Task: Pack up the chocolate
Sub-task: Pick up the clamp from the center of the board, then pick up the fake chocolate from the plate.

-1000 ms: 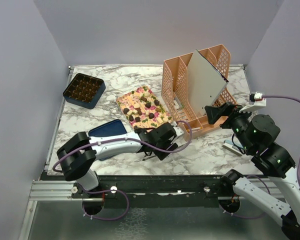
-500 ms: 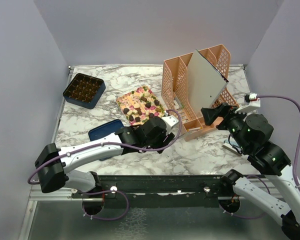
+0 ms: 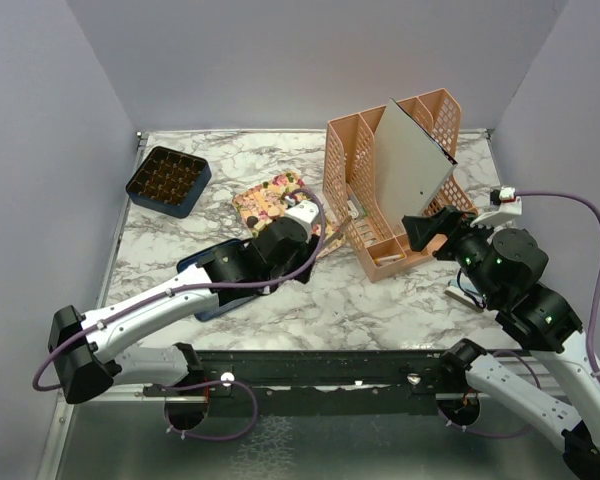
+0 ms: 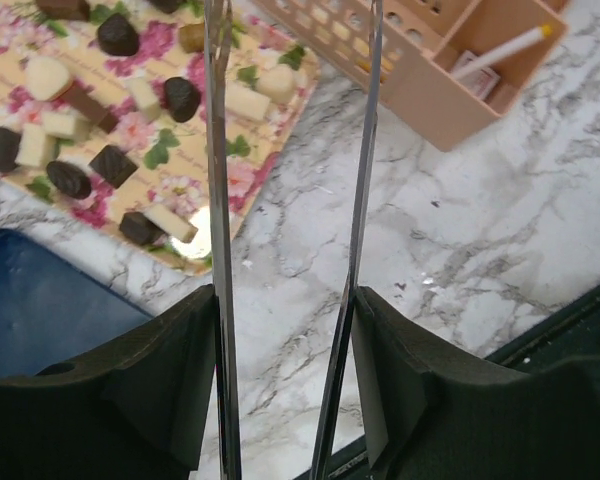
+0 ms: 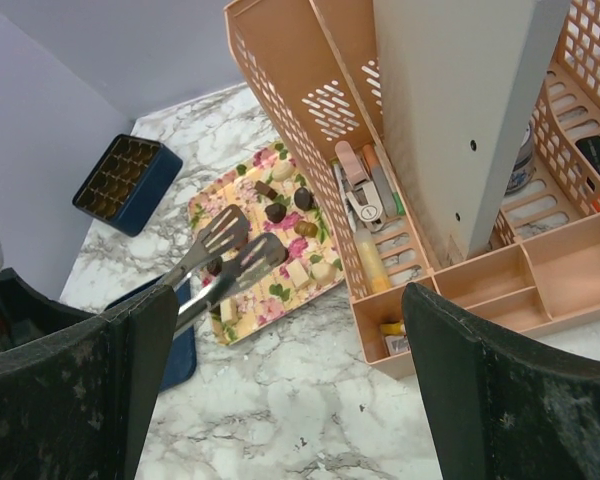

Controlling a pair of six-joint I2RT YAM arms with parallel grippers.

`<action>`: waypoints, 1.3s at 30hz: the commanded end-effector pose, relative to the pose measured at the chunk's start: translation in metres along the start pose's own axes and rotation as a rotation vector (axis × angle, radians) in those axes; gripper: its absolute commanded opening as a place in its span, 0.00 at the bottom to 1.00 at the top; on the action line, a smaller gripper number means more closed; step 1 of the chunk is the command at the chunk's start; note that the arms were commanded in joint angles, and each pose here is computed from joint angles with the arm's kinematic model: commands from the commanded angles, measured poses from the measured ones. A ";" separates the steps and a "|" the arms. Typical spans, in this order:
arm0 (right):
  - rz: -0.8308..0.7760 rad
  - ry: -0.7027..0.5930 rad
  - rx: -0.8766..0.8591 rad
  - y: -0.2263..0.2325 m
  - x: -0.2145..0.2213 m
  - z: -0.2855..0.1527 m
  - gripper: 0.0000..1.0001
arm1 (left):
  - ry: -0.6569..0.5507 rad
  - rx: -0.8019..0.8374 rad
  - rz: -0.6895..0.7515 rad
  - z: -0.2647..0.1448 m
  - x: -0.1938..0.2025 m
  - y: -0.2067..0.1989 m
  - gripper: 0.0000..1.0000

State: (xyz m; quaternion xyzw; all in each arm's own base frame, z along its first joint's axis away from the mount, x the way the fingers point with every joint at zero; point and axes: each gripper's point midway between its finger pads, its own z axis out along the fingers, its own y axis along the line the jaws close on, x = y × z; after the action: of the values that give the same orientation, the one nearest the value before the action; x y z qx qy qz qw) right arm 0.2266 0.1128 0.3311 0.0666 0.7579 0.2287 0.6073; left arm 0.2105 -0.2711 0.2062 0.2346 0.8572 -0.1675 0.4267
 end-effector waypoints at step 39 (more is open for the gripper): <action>-0.030 0.038 -0.043 0.004 0.011 -0.002 0.98 | 0.283 -0.395 -0.161 0.025 0.050 0.142 0.46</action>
State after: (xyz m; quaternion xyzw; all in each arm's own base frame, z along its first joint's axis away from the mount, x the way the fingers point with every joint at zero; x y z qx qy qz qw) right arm 0.2206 0.1221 0.3294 0.0419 0.7601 0.2492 0.5987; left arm 0.2731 -0.1622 0.1388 0.0877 0.9407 -0.0297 0.3263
